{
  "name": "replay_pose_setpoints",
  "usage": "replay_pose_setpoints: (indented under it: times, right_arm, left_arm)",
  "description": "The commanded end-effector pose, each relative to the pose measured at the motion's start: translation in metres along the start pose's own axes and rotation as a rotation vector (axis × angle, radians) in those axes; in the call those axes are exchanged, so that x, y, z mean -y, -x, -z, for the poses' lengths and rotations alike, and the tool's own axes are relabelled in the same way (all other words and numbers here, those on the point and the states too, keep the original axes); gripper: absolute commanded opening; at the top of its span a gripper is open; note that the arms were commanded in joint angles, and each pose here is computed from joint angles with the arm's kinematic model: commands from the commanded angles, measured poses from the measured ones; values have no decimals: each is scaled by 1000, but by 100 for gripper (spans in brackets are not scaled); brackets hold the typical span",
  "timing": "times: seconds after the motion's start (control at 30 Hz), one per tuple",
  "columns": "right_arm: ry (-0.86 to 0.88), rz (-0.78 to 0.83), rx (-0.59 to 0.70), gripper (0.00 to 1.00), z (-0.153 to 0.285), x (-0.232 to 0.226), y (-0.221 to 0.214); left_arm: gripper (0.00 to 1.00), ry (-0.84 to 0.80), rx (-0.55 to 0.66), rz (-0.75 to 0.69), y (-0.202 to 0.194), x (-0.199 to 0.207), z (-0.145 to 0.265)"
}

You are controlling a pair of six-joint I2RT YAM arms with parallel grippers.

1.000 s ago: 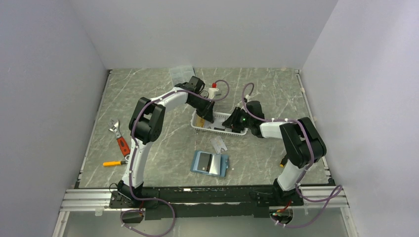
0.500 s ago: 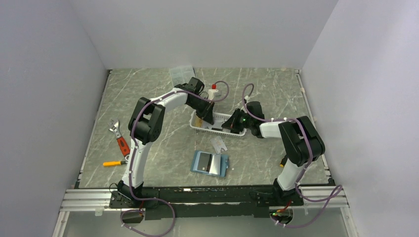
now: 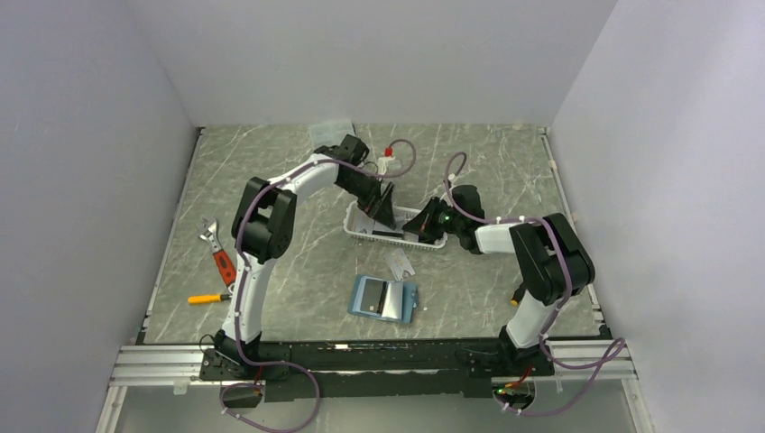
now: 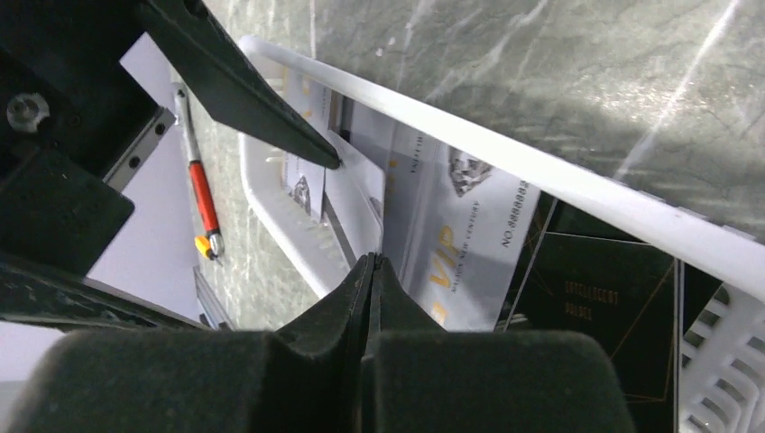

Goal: Put the credit cards into the card holder
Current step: Pick up the credit card from the storage box.

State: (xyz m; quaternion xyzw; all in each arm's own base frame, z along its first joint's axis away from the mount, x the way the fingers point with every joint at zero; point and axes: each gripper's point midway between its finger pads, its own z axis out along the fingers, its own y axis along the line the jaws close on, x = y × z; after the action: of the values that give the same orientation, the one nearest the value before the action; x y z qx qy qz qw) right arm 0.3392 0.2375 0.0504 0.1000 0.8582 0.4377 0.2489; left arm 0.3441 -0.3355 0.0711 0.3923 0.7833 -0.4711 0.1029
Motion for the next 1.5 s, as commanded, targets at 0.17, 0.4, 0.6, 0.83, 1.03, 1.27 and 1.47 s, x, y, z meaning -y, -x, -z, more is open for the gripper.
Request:
replay_pose_setpoints:
  times: [0.17, 0.4, 0.6, 0.83, 1.03, 1.27, 1.47]
  right_arm:
    - [111, 221, 66, 0, 32, -52, 27]
    - [91, 355, 43, 0, 47, -66, 31]
    - [92, 411, 39, 0, 55, -73, 33]
    - [104, 421, 38, 0, 54, -77, 35]
    - [130, 436, 44, 0, 56, -87, 39]
    - [160, 467, 35, 0, 60, -95, 38]
    - [185, 486, 19, 0, 61, -101, 37]
  left_arm:
    - [99, -84, 121, -179, 52, 48, 64]
    - [99, -91, 116, -338, 54, 52, 69]
    - [99, -79, 52, -421, 41, 30, 50]
    - [99, -98, 14, -438, 36, 26, 31]
    - [99, -131, 12, -455, 35, 29, 24]
    - [99, -194, 24, -542, 35, 48, 22]
    - [99, -201, 20, -614, 33, 57, 23]
